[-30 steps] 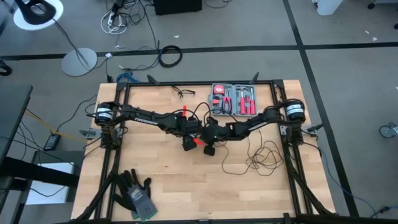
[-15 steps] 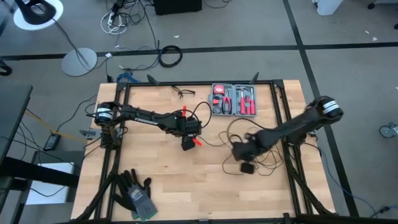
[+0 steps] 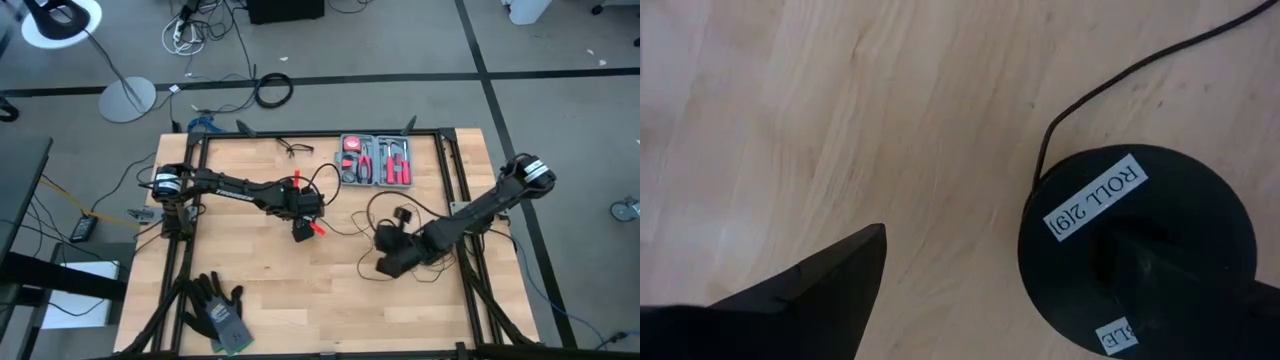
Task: Coil cords
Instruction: Uncoil the black wire from the spool
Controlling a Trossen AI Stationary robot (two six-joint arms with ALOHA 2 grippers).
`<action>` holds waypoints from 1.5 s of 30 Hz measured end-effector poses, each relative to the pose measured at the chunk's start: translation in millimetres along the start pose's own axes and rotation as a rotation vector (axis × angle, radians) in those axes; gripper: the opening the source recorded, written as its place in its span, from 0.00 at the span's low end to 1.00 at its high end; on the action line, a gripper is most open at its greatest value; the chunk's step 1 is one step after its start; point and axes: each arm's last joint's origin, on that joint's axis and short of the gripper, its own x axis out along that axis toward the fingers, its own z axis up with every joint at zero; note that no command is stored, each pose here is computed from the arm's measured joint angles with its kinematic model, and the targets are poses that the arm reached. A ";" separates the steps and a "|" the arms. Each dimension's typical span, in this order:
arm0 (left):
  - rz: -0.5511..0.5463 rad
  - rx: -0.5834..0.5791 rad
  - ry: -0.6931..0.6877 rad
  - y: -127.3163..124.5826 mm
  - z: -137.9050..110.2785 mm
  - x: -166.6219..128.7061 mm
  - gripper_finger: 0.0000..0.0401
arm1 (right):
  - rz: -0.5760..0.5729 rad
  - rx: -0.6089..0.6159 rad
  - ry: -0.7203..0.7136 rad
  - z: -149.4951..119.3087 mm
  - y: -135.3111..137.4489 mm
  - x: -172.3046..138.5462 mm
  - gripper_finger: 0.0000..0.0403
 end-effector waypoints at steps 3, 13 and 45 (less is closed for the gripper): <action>0.000 -0.008 0.000 -0.1 0.0 -0.1 0.92 | -0.009 -0.009 -0.063 16.6 2.4 24.8 0.09; -0.008 -0.010 -0.017 -0.8 0.1 -6.4 0.92 | 0.175 -0.054 -0.237 66.0 -15.7 133.5 0.24; -0.023 -0.016 -0.052 -2.6 3.8 -8.1 0.92 | 0.300 -0.091 0.212 27.5 -20.7 71.1 0.01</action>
